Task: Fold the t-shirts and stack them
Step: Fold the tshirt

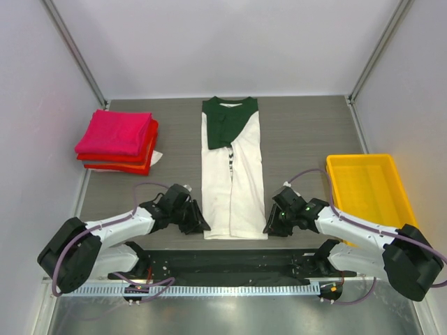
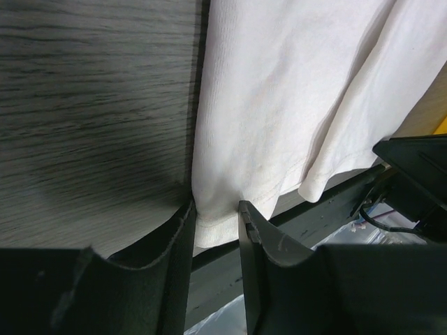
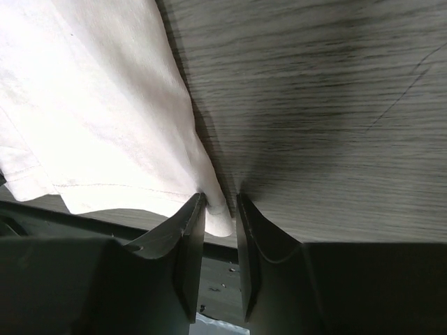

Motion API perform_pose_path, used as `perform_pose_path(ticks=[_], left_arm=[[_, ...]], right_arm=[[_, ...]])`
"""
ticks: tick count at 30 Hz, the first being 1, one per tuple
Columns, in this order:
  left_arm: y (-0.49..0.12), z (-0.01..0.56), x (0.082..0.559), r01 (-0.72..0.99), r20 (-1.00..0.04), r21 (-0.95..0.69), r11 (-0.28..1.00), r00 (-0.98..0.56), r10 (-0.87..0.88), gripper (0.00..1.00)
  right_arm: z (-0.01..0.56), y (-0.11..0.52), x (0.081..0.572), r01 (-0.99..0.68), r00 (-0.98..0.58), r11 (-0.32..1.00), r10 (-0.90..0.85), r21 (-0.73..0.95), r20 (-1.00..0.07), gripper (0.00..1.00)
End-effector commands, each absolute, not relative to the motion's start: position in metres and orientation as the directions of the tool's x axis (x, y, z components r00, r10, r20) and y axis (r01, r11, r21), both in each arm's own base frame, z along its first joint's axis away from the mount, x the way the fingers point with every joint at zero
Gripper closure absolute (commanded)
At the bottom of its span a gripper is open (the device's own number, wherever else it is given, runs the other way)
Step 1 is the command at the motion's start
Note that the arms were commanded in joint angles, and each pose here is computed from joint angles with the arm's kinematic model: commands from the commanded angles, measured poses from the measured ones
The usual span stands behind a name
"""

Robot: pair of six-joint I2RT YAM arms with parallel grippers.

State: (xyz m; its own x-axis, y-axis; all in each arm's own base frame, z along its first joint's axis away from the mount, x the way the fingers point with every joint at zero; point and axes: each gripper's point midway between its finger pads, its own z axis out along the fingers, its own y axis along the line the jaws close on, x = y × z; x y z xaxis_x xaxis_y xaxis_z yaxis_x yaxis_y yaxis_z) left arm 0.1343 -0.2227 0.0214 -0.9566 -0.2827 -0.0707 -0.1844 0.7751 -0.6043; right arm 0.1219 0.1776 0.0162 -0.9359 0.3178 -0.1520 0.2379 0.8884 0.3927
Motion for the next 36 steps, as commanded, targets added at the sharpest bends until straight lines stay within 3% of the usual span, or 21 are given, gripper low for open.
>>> perform_pose_path(ticks=[1, 5, 6, 7, 10, 17, 18, 22, 36], left_arm=[[-0.224, 0.017, 0.13, -0.176, -0.06, -0.601, 0.78, -0.963, -0.263, 0.68], [-0.222, 0.016, 0.127, -0.175, -0.062, -0.6, 0.781, -0.963, -0.263, 0.75], [-0.221, 0.015, 0.125, -0.177, -0.057, -0.596, 0.783, -0.963, -0.262, 0.78], [-0.22, 0.015, 0.124, -0.179, -0.055, -0.595, 0.784, -0.964, -0.261, 0.89], [-0.217, 0.014, 0.122, -0.183, -0.054, -0.586, 0.79, -0.963, -0.263, 1.0], [-0.214, 0.019, 0.122, -0.183, -0.065, -0.583, 0.792, -0.961, -0.27, 0.96], [-0.214, 0.019, 0.122, -0.185, -0.062, -0.582, 0.792, -0.961, -0.27, 0.86], [-0.213, 0.016, 0.119, -0.193, -0.053, -0.574, 0.796, -0.961, -0.271, 0.71], [-0.218, 0.01, 0.108, -0.203, -0.014, -0.561, 0.803, -0.967, -0.254, 0.7]], right_arm=[[0.002, 0.161, 0.099, 0.252, -0.952, 0.917, 0.292, 0.308, -0.091, 0.71], [0.001, 0.164, 0.097, 0.246, -0.956, 0.915, 0.284, 0.321, -0.078, 0.77], [0.001, 0.165, 0.098, 0.244, -0.956, 0.912, 0.284, 0.329, -0.079, 0.81], [0.001, 0.165, 0.097, 0.241, -0.957, 0.913, 0.28, 0.328, -0.075, 0.95], [0.004, 0.167, 0.097, 0.24, -0.957, 0.909, 0.28, 0.34, -0.073, 0.99], [0.011, 0.169, 0.097, 0.244, -0.954, 0.898, 0.29, 0.366, -0.078, 0.99], [0.011, 0.169, 0.098, 0.244, -0.953, 0.897, 0.293, 0.368, -0.081, 0.99], [0.012, 0.169, 0.098, 0.244, -0.952, 0.897, 0.293, 0.368, -0.083, 0.99], [0.011, 0.171, 0.099, 0.242, -0.953, 0.897, 0.292, 0.37, -0.083, 0.99]])
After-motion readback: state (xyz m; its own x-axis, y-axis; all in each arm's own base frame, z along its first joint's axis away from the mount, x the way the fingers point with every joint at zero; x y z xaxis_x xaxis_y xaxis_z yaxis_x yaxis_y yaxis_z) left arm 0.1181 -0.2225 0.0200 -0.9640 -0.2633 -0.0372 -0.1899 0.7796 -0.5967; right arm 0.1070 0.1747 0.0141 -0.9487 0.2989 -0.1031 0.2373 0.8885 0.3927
